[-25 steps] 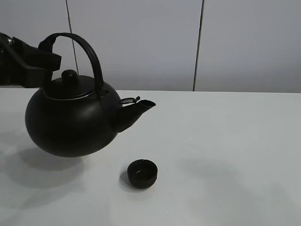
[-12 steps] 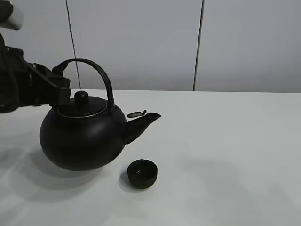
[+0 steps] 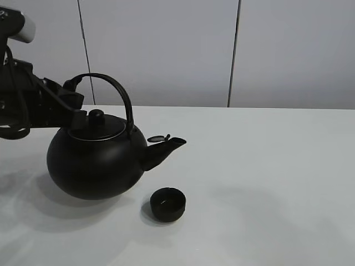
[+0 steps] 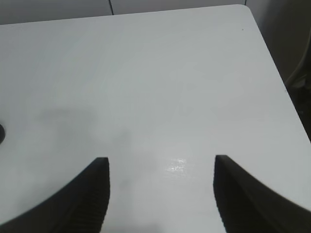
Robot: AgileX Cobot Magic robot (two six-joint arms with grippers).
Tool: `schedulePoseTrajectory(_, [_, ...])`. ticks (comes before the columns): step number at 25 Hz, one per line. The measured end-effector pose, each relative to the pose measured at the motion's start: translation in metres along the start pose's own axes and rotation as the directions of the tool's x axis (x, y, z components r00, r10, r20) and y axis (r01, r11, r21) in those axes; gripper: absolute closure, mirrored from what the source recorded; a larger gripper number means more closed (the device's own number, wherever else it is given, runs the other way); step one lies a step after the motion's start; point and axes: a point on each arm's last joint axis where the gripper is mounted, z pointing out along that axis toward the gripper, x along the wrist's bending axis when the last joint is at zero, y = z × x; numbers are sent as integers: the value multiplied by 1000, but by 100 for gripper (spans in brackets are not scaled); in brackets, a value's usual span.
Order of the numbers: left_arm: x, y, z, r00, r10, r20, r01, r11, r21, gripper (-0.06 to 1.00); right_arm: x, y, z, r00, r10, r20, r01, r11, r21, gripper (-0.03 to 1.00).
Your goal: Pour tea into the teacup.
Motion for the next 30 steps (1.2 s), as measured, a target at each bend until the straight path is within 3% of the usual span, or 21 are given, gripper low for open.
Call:
schedulePoseTrajectory(22, [1, 0, 0, 997, 76, -12, -76, 997, 4, 83, 0, 0, 0, 1000, 0, 0, 0, 1000, 0, 54])
schedulePoseTrajectory(30, [2, -13, -13, 996, 77, -42, -79, 995, -56, 83, 0, 0, 0, 1000, 0, 0, 0, 1000, 0, 54])
